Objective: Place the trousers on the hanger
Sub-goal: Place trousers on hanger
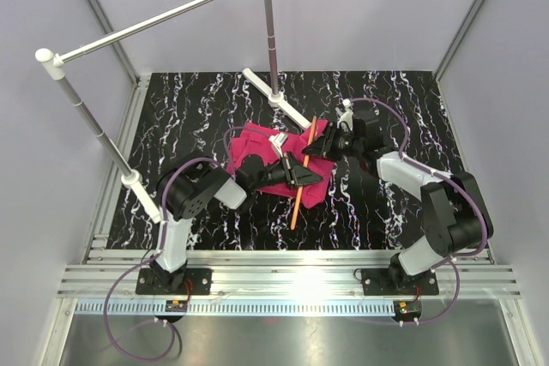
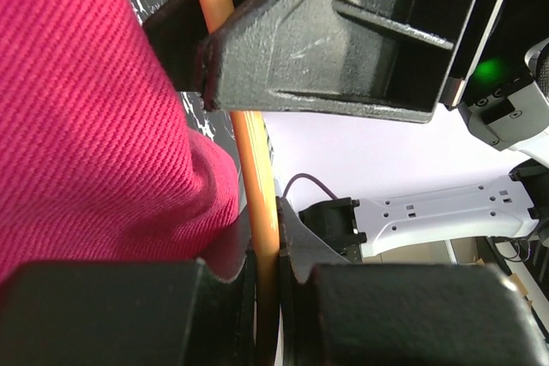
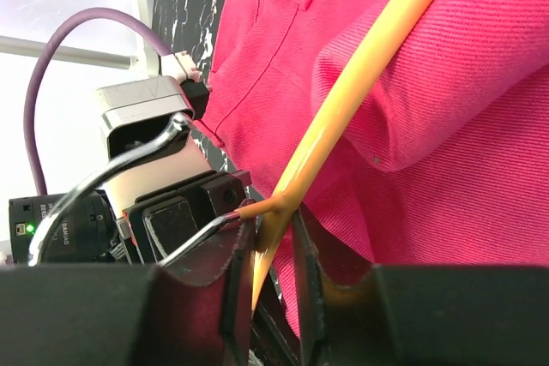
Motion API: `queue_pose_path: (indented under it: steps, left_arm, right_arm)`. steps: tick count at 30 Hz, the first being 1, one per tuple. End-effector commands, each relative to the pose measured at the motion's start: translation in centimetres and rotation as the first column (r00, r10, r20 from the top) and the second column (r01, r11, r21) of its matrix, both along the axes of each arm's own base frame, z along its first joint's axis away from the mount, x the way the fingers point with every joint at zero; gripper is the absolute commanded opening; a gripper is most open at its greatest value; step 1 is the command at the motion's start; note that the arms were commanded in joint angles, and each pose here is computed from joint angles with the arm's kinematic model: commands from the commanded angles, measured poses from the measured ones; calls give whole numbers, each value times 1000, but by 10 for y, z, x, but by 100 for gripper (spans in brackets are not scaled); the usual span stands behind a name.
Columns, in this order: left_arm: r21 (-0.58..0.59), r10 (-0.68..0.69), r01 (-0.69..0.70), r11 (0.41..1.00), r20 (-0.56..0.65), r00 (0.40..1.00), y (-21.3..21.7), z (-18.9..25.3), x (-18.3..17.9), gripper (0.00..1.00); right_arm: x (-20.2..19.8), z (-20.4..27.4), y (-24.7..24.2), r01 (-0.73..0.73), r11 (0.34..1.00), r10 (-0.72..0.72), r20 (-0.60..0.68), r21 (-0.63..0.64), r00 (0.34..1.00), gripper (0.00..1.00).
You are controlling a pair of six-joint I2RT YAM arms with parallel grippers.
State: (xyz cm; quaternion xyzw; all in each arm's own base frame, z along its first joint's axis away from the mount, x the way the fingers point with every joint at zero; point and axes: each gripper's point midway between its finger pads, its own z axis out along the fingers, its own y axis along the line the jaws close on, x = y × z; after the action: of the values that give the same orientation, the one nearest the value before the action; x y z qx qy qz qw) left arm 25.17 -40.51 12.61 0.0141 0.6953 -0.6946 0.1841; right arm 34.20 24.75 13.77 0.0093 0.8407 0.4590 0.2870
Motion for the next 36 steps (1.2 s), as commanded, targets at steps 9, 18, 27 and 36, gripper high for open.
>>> queue_pose_path:
  steps: [9,18,27,36]
  left_arm:
    - [-201,-51,109,974,274,960,0,63,-27,14]
    - [-213,-11,76,974,291,957,23,80,-23,64]
    - [-236,35,43,971,318,947,49,103,-17,67]
    - [-87,172,-153,984,290,942,67,80,26,68]
  right_arm:
    - [6,31,10,-46,999,44,121,19,992,0]
    - [3,55,-8,34,999,-27,189,-34,982,0]
    - [2,45,-16,58,997,-48,168,-54,985,0]
    - [0,42,-16,57,998,-50,163,-37,985,0]
